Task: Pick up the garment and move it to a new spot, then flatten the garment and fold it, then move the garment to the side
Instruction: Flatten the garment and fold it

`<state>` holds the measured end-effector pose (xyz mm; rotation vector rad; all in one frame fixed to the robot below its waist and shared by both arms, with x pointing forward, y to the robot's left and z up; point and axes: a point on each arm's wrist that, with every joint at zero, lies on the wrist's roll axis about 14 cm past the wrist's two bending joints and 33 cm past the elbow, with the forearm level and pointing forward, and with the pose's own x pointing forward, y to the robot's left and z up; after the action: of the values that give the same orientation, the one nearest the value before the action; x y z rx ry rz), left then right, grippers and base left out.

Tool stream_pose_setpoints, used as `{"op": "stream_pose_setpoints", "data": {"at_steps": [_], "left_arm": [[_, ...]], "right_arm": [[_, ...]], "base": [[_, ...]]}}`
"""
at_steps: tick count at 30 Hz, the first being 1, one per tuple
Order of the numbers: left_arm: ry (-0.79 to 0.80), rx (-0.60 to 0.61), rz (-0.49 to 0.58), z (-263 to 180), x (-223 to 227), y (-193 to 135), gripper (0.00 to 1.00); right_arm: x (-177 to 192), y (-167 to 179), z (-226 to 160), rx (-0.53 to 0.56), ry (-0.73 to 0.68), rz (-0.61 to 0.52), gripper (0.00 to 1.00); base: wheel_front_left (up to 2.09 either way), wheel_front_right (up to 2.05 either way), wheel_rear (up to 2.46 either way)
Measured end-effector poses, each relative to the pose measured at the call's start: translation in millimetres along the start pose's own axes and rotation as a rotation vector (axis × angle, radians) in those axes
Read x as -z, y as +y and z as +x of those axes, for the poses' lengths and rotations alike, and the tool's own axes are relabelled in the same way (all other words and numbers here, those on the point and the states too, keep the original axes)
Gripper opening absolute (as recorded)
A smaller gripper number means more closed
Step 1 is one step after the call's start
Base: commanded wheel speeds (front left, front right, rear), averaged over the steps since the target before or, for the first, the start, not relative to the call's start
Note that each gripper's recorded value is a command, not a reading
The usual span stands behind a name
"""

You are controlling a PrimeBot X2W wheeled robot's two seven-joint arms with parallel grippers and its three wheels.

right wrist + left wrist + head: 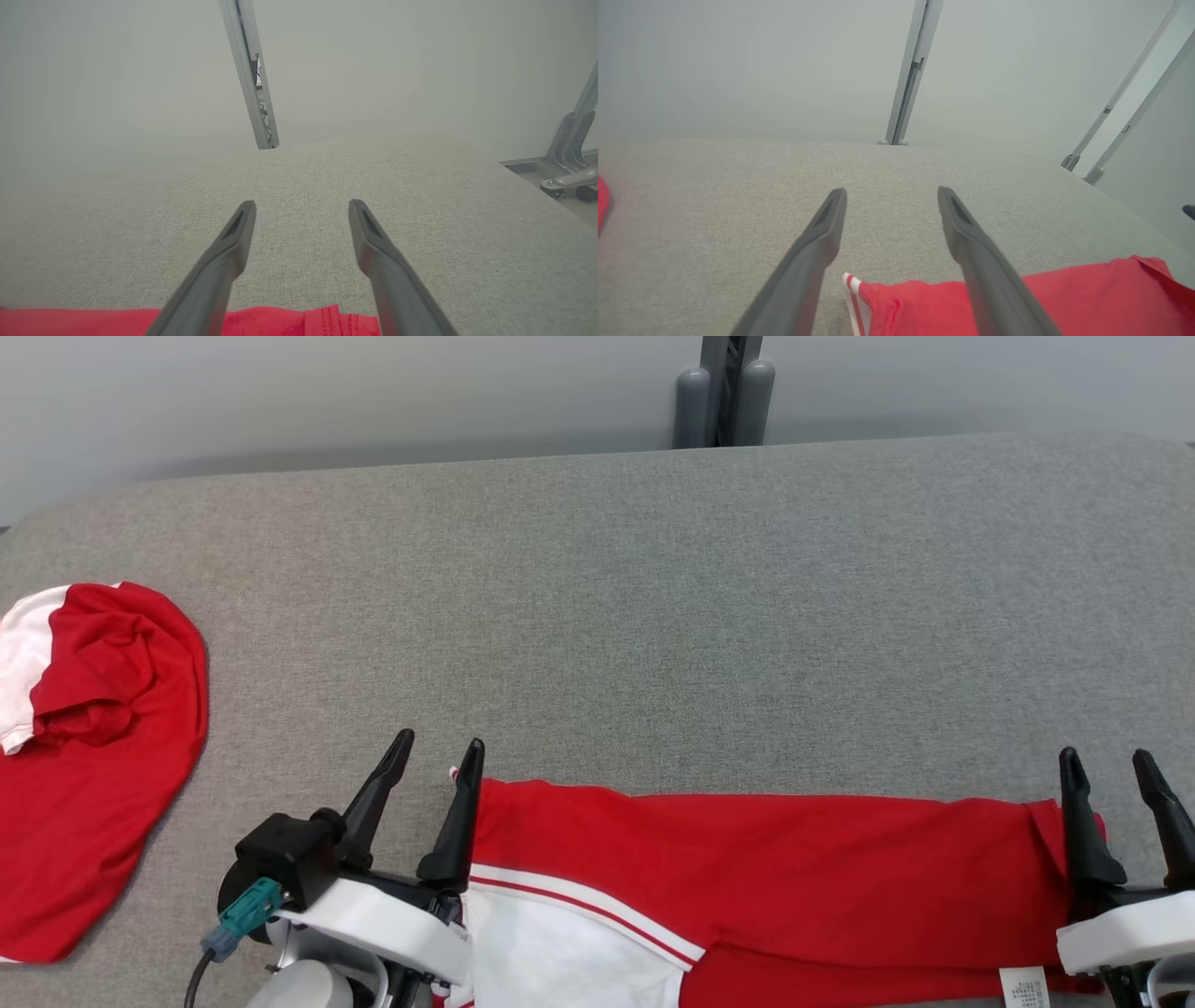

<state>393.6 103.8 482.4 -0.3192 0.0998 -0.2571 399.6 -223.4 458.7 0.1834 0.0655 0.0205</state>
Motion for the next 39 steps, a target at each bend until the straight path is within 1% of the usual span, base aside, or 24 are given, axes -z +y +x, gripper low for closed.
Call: {"op": "stream_pose_setpoints", "data": {"at_steps": [2, 10, 17, 21, 28, 35, 36, 37, 38, 39], "left_arm": [[-0.010, 0.000, -0.013, 0.7, 0.8, -2.5, 1.00], [-0.012, 0.000, -0.006, 0.0, 8.4, -0.1, 1.00], [-0.017, -0.006, 0.008, 0.3, 9.5, 5.5, 1.00], [-0.009, -0.003, 0.018, -0.2, 12.3, 7.5, 1.00], [-0.003, -0.004, 0.030, 0.6, 14.8, 10.8, 1.00], [0.000, -0.008, 0.039, 0.9, 15.9, 12.9, 1.00], [0.000, -0.006, 0.039, 1.0, 16.1, 12.4, 1.00], [0.000, -0.006, 0.039, 1.0, 16.1, 12.4, 1.00], [0.000, -0.007, 0.038, 1.2, 16.5, 12.5, 1.00], [0.000, -0.007, 0.038, 1.2, 16.5, 12.5, 1.00]], "right_arm": [[7.2, -1.5, -1.5, 0.012, 0.019, 0.005, 1.00], [40.5, -18.4, -13.0, 0.085, 0.118, 0.024, 1.00], [73.3, -32.0, -28.1, 0.157, 0.217, 0.083, 1.00], [86.2, -34.4, -31.6, 0.180, 0.257, 0.117, 1.00], [101.8, -28.7, -32.1, 0.175, 0.311, 0.153, 1.00], [106.3, -20.5, -28.5, 0.149, 0.328, 0.170, 1.00], [106.5, -19.2, -27.8, 0.145, 0.329, 0.172, 0.98], [106.5, -19.2, -27.8, 0.145, 0.329, 0.172, 0.56], [106.8, -18.7, -27.7, 0.141, 0.332, 0.174, 0.29], [106.8, -18.7, -27.7, 0.141, 0.332, 0.174, 0.05]], "base": [[0.00, 0.00, 0.00], [0.00, 0.00, 0.00], [0.00, 0.00, 0.00], [0.00, 0.00, 0.00], [0.00, 0.00, 0.00], [0.00, 0.00, 0.00], [0.00, 0.00, 0.00], [0.00, 0.00, 0.00], [0.00, 0.00, 0.00], [0.00, 0.00, 0.00]]}}
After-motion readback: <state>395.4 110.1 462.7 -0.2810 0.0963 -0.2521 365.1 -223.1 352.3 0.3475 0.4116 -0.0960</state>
